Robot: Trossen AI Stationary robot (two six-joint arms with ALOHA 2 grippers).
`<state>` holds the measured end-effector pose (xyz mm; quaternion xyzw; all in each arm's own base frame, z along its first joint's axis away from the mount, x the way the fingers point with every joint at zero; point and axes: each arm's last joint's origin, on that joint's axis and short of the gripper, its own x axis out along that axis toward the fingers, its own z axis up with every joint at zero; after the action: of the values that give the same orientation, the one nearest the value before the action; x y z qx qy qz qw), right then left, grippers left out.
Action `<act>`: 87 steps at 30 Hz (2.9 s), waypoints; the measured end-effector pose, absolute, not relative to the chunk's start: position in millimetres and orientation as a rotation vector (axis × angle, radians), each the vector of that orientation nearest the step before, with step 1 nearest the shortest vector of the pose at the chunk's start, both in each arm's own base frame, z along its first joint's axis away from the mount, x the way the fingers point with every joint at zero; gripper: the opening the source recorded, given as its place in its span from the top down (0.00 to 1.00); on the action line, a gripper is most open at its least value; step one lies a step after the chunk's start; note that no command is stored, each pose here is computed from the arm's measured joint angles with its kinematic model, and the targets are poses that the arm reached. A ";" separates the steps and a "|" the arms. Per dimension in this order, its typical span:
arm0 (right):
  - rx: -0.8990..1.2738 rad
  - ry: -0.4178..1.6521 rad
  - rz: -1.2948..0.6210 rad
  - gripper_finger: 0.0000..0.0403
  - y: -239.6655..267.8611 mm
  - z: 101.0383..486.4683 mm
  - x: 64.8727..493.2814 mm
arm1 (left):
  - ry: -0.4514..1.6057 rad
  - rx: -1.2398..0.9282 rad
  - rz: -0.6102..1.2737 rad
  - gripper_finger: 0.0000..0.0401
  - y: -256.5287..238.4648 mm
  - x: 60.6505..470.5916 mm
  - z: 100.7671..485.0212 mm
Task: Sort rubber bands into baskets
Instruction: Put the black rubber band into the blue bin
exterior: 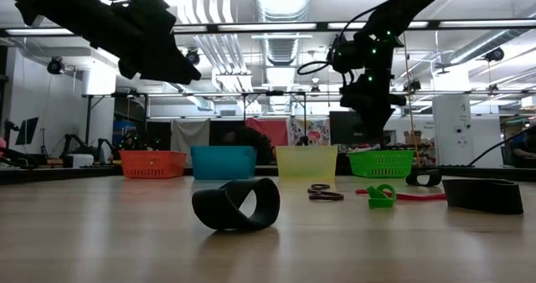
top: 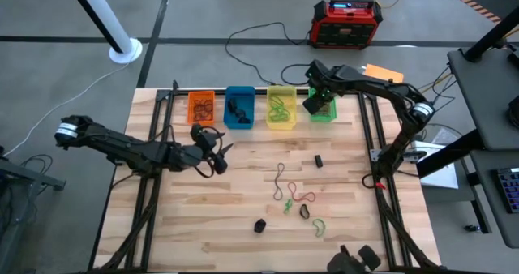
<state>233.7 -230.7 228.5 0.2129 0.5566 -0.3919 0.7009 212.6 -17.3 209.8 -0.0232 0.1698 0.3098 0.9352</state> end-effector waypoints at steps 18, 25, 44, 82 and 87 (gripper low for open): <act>0.425 1.163 -0.337 0.68 -79.6 270.0 291.7 | 0.482 -0.012 0.344 0.47 -26.0 221.8 194.9; 0.529 1.379 -0.365 0.64 -39.9 253.2 282.7 | 0.484 -0.010 0.345 0.47 -26.4 224.0 192.7; 0.691 1.405 -0.623 0.53 -34.7 156.3 248.2 | 0.331 0.194 0.297 0.47 -27.4 232.3 210.4; 0.036 0.230 -0.420 0.98 -83.3 242.5 373.9 | 0.146 0.200 0.243 0.47 -23.9 225.2 239.5; -0.004 0.183 -0.506 0.98 -128.0 220.2 401.3 | 0.088 0.101 0.250 0.47 -21.3 206.9 256.8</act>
<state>401.3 -128.0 220.2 -0.0019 0.0906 -0.2501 0.9640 206.9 -21.3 256.8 0.0501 0.0439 0.1247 0.9900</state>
